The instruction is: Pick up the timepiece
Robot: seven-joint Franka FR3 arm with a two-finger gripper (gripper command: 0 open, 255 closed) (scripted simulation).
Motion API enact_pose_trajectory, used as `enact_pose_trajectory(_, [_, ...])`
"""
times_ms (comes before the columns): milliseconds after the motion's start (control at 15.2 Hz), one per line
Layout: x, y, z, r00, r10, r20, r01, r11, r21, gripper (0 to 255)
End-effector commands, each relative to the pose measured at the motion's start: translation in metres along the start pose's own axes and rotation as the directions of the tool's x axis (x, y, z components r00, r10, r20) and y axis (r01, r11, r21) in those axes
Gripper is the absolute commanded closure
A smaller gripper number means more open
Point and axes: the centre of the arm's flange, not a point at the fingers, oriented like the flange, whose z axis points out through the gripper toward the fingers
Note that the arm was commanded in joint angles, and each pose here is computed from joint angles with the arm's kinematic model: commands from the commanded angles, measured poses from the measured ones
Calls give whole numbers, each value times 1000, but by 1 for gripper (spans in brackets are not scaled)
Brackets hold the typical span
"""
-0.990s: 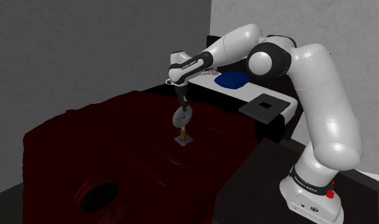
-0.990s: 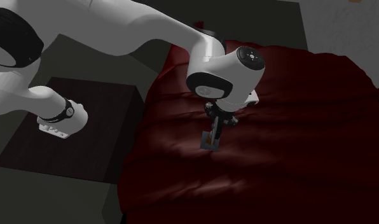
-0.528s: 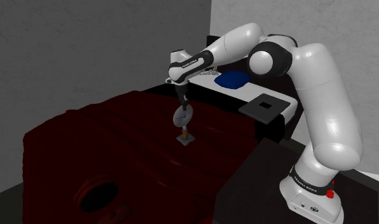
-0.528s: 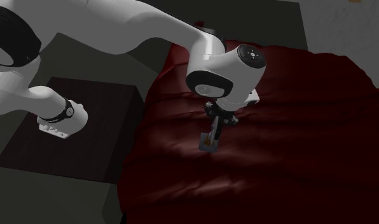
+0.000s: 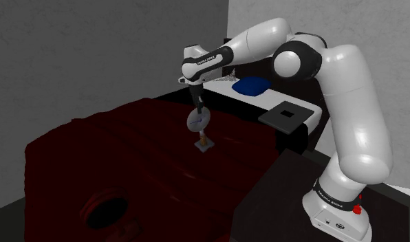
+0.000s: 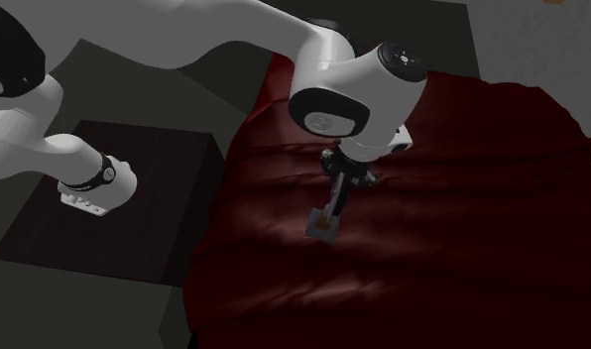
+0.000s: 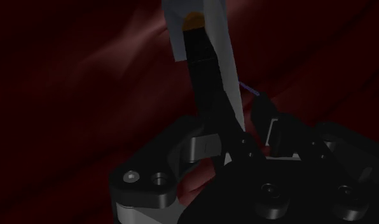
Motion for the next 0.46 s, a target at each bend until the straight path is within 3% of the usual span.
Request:
enact_pose_trajectory(0, [-1, 1, -12, 1000, 0, 0, 0, 1000, 0, 255])
enact_pose_trajectory(396, [-2, -1, -33, 1000, 0, 0, 0, 1000, 0, 255])
